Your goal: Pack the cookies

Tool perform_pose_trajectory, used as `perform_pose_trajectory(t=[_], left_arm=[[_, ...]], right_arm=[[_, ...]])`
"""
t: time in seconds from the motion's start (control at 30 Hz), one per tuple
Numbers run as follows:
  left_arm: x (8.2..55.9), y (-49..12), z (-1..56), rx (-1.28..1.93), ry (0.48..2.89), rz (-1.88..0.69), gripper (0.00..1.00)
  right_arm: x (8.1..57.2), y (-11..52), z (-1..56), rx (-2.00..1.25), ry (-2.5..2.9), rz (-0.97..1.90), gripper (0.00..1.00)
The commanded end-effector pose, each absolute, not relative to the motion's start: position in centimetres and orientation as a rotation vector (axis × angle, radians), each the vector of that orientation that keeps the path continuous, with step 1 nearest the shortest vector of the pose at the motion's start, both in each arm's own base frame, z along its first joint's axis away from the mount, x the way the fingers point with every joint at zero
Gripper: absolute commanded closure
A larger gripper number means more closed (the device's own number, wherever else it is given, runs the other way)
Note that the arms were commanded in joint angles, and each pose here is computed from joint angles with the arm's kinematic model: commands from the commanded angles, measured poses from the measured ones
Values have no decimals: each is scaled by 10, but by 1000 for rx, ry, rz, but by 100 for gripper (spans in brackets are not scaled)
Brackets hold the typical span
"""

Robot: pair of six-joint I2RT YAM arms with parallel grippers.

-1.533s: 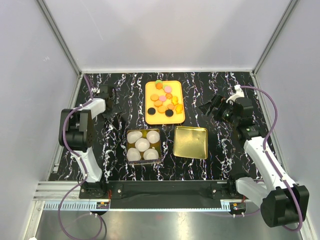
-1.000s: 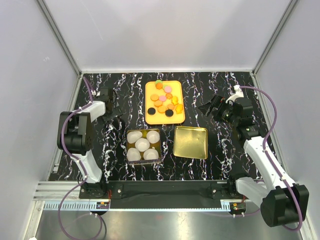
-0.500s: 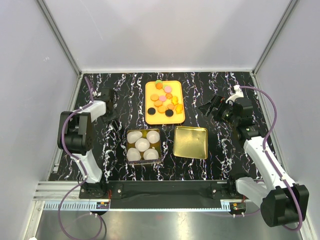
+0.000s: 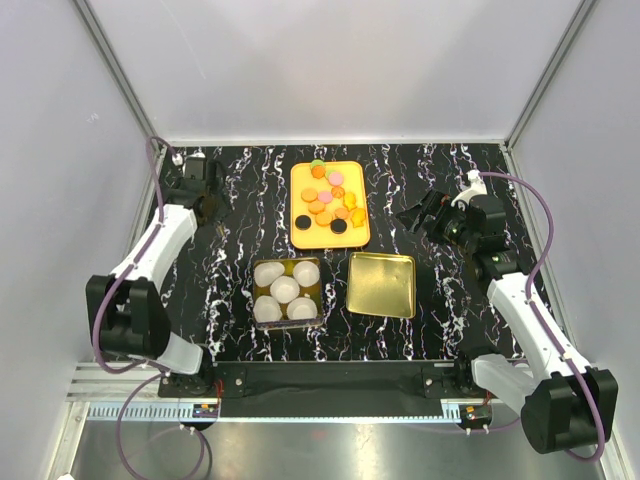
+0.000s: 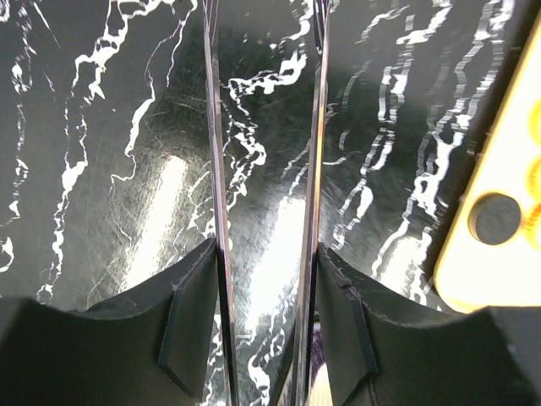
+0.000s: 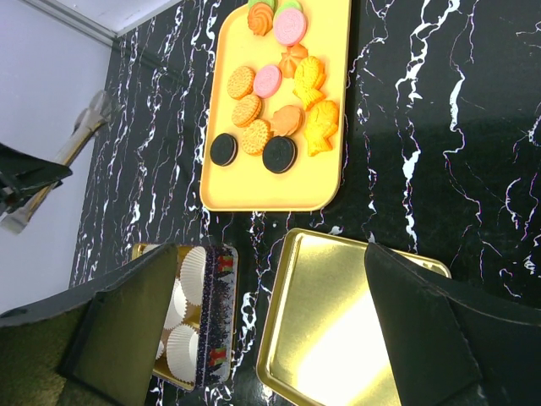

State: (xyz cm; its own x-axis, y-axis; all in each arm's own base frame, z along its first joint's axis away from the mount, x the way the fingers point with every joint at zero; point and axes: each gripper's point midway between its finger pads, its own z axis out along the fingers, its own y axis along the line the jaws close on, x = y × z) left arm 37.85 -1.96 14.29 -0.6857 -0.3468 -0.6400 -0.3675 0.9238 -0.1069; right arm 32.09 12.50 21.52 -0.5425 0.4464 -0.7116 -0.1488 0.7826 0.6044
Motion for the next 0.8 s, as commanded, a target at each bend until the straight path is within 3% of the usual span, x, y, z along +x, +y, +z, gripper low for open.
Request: perform_pose_trajectory(t=[0.0, 0.47, 0.77], left_arm=[[376, -29, 171, -440, 2347, -1, 50], [362, -128, 231, -87, 2333, -163, 57], [358, -195, 209, 94, 2408, -212, 57]], right_arm=[[324, 129, 226, 194, 1970, 804, 0], [325, 128, 223, 199, 1977, 792, 0], [327, 128, 221, 200, 1987, 791, 0]])
